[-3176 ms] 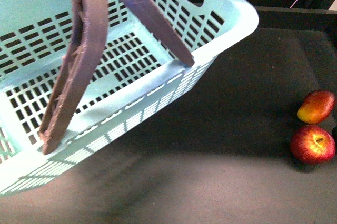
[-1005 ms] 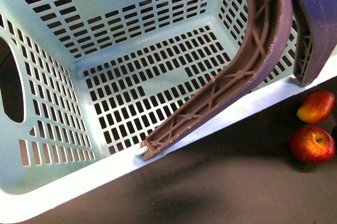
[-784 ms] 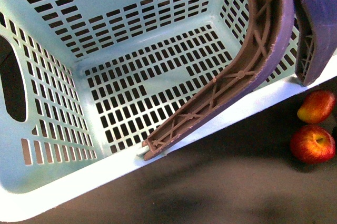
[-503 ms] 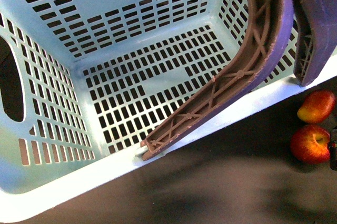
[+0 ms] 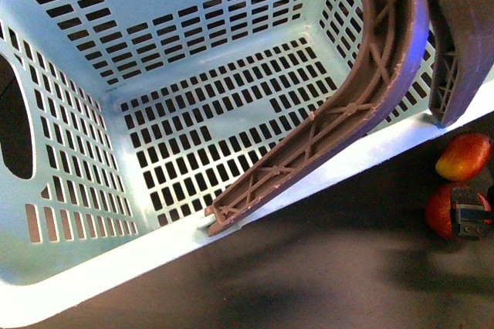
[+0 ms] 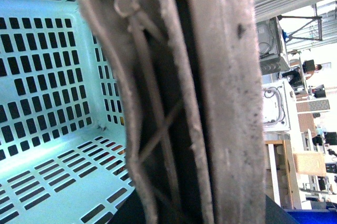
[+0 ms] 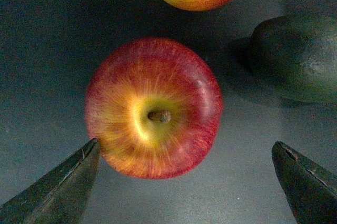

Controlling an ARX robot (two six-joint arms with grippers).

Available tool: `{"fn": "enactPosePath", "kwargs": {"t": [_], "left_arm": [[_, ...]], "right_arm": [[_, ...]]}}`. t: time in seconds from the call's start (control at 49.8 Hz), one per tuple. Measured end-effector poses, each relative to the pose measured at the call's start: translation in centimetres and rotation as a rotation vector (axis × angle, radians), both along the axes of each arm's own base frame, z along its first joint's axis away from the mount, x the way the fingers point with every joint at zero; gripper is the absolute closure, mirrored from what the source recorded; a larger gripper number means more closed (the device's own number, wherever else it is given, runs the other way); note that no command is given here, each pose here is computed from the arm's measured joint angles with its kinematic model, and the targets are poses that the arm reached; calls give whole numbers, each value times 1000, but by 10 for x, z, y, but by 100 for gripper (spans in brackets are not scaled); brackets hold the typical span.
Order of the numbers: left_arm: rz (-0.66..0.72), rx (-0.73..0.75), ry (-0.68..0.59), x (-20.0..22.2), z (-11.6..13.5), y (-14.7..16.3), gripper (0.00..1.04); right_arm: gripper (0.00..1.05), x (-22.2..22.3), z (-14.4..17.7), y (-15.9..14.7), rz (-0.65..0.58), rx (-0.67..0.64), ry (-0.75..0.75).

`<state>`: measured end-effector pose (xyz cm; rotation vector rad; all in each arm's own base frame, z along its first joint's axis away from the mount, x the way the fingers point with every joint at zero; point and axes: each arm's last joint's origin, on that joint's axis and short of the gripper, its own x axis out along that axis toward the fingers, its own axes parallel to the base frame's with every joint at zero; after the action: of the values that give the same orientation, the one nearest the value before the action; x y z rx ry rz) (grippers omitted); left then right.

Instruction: Pick apple with right arm and hold basket with left

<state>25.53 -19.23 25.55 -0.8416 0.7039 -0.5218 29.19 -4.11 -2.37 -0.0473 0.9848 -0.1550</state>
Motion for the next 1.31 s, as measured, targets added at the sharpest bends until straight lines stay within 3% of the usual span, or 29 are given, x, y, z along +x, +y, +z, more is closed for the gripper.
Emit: {"fn": "enactPosePath", "kwargs": {"t": [1.166,1.307], "left_arm": [[0,0,0,0,0,0,90],[0,0,0,0,0,0,90]], "right_arm": [[9,32,-37,6,36,31,87],[21,32,-38,7,32,33,89]]}}
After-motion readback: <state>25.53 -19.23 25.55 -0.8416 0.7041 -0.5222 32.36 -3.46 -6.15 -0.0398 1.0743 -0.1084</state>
